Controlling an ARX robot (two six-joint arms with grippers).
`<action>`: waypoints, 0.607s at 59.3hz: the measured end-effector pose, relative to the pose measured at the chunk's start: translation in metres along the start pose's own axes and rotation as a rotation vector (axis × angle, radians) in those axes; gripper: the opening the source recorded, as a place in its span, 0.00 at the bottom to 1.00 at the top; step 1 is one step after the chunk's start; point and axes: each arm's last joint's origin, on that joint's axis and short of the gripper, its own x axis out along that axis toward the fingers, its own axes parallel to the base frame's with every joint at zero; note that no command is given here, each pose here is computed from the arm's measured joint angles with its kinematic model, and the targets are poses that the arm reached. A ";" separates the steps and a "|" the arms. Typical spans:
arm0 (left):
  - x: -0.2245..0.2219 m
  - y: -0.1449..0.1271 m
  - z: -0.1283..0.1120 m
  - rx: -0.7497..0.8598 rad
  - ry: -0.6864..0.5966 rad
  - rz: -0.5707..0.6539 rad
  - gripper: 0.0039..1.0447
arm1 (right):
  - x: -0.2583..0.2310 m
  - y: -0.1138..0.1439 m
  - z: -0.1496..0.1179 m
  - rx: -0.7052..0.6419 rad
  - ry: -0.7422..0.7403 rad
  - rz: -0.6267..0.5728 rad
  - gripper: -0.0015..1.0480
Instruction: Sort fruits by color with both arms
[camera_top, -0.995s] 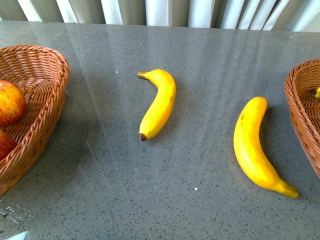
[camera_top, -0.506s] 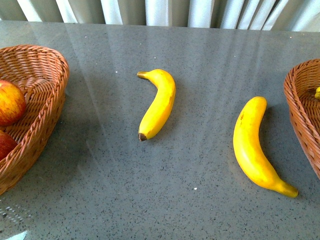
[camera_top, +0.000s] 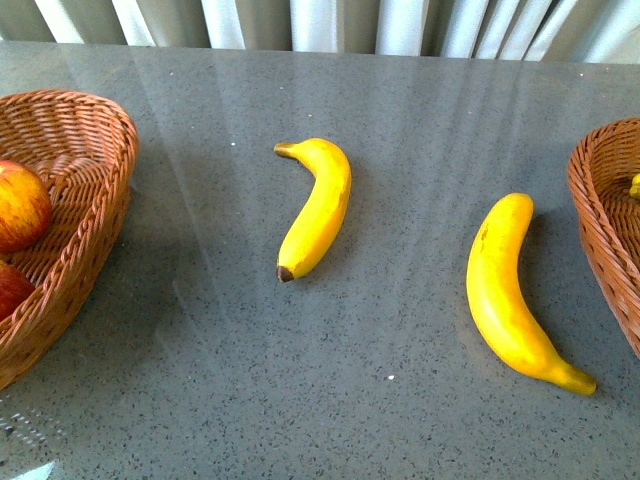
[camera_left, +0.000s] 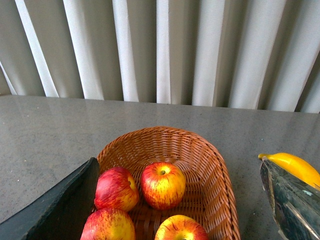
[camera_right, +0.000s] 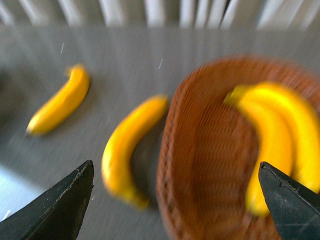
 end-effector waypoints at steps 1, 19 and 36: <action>0.000 0.000 0.000 0.000 -0.001 0.000 0.91 | 0.002 0.000 0.003 0.019 0.074 0.037 0.91; 0.000 0.000 0.000 0.000 0.000 0.000 0.91 | 0.057 0.007 0.050 -0.052 0.128 0.068 0.91; 0.000 0.000 0.000 0.000 0.000 0.001 0.91 | 0.134 0.046 0.064 -0.021 0.256 0.176 0.91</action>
